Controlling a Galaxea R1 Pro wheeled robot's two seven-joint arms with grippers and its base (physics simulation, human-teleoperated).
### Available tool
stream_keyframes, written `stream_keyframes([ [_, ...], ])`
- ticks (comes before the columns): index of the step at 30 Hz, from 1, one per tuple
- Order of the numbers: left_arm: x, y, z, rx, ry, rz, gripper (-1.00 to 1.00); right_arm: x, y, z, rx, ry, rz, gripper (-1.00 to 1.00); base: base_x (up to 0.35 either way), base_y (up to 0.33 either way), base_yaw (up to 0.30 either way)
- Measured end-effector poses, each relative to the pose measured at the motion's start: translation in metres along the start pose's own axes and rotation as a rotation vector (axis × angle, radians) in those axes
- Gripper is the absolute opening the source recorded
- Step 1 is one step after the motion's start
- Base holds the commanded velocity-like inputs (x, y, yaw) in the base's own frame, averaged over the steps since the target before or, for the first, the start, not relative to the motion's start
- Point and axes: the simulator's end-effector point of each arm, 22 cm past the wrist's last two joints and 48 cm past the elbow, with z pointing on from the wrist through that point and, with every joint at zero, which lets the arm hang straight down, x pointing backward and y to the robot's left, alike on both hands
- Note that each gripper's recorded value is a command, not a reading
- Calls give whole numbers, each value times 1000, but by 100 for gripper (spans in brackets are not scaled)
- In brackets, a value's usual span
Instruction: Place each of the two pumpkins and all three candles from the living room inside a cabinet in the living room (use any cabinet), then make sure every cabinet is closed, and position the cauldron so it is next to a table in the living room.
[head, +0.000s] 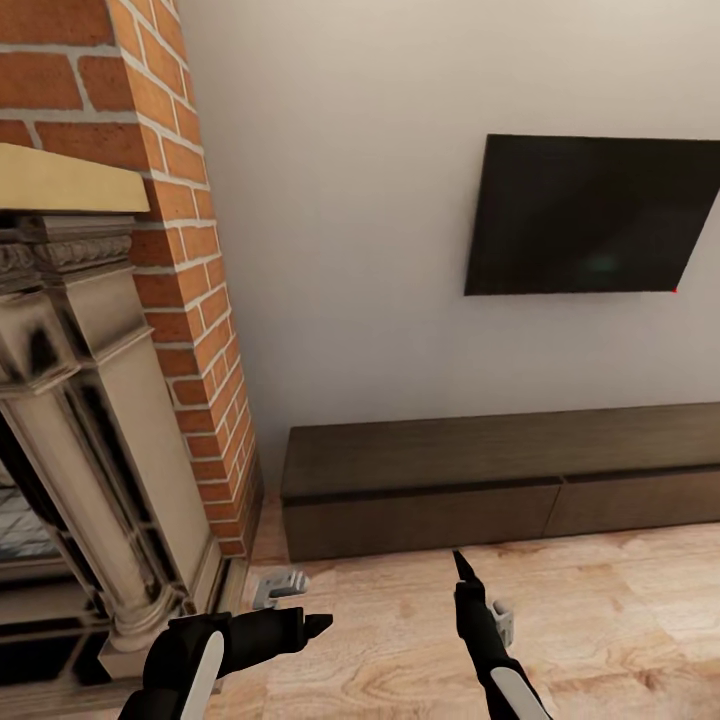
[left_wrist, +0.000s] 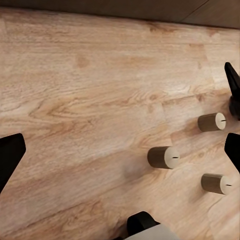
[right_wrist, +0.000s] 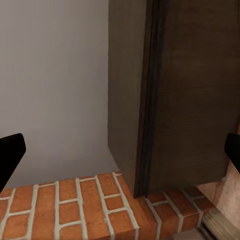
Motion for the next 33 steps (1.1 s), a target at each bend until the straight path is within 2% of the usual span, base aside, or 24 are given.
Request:
stream_keyframes([
  [33,42,30,42,9,-1,1,100,4,-68,8,3,1,-1,100,0,0,0],
])
